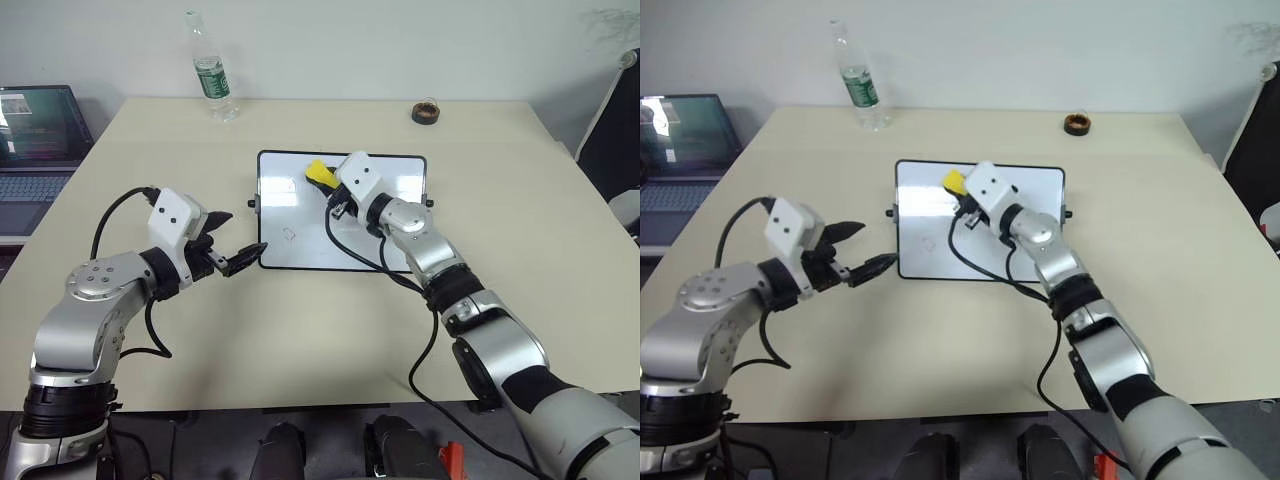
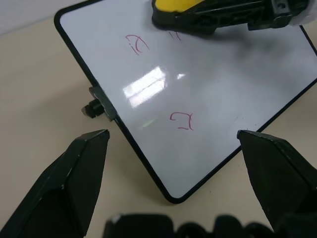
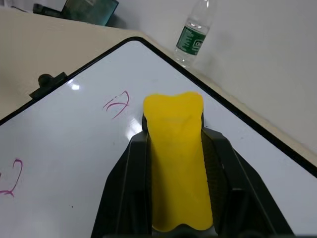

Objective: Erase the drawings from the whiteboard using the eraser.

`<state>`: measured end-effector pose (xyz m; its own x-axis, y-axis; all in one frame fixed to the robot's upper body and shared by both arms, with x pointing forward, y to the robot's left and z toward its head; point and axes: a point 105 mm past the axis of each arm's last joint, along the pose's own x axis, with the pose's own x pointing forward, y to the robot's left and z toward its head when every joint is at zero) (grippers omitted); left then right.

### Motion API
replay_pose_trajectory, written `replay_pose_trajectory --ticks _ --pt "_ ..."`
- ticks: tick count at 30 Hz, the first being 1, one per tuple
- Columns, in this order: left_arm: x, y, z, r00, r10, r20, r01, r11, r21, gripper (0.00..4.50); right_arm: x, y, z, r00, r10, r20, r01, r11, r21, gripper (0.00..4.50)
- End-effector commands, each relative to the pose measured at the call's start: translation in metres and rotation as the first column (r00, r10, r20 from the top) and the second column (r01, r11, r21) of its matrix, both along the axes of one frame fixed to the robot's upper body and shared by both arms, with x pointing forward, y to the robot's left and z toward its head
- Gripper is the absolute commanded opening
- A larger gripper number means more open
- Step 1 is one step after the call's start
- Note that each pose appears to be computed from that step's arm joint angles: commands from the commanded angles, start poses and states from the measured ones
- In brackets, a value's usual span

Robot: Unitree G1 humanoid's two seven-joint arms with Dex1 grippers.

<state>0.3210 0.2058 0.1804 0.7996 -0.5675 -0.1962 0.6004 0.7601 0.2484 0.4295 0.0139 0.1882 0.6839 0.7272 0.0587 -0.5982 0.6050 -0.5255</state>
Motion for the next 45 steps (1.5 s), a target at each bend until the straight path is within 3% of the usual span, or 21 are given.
replay_pose_trajectory --ticks 1,5,8,11,21,25,28,31,33,41,45 --pt "0.001 0.002 0.011 0.999 0.003 0.035 -0.003 1.000 0.015 4.50 -0.006 0.005 -0.028 0.998 0.052 -0.031 -0.055 0.992 -0.114 1.03" --pt "0.001 0.002 0.012 0.999 0.007 0.038 -0.007 1.000 0.008 4.50 -0.017 0.013 -0.043 0.991 0.131 -0.013 -0.130 0.969 -0.212 1.03" --pt "0.001 0.001 0.011 0.999 0.005 0.039 -0.005 1.000 0.006 4.50 0.004 -0.002 -0.008 0.988 -0.051 0.146 0.070 0.989 -0.128 1.02" --pt "0.001 0.002 0.011 0.999 0.007 0.040 -0.007 1.000 0.004 4.50 0.019 -0.021 0.009 0.962 -0.202 0.184 0.215 0.975 -0.055 1.02" --pt "-0.002 0.002 0.008 0.999 0.011 0.038 -0.010 1.000 -0.006 4.50 0.004 -0.011 -0.051 0.996 -0.070 0.057 0.083 0.964 -0.254 1.02" --pt "-0.003 0.003 0.007 0.999 0.014 0.035 -0.014 1.000 -0.006 4.50 -0.006 -0.004 -0.066 1.000 0.004 -0.006 -0.006 0.964 -0.266 1.02" --pt "-0.004 0.003 0.007 0.999 0.014 0.033 -0.014 1.000 -0.004 4.50 -0.005 0.000 -0.054 1.000 -0.007 -0.018 0.004 0.985 -0.171 1.02" --pt "-0.004 0.003 0.007 0.999 0.013 0.032 -0.013 1.000 -0.005 4.50 0.016 -0.021 -0.029 0.978 -0.202 0.044 0.204 0.976 -0.073 1.02" --pt "-0.004 0.003 0.006 0.999 0.014 0.032 -0.013 1.000 -0.005 4.50 0.021 -0.028 -0.022 0.966 -0.255 0.040 0.257 0.966 -0.033 1.02" --pt "-0.005 0.002 0.005 1.000 0.010 0.029 -0.010 1.000 -0.009 4.50 -0.004 0.026 -0.010 0.991 0.002 0.133 0.018 0.990 -0.143 1.02" --pt "-0.005 0.002 0.005 1.000 0.009 0.027 -0.009 1.000 -0.006 4.50 -0.008 0.045 0.003 0.982 0.022 0.190 0.008 0.988 -0.153 1.02"
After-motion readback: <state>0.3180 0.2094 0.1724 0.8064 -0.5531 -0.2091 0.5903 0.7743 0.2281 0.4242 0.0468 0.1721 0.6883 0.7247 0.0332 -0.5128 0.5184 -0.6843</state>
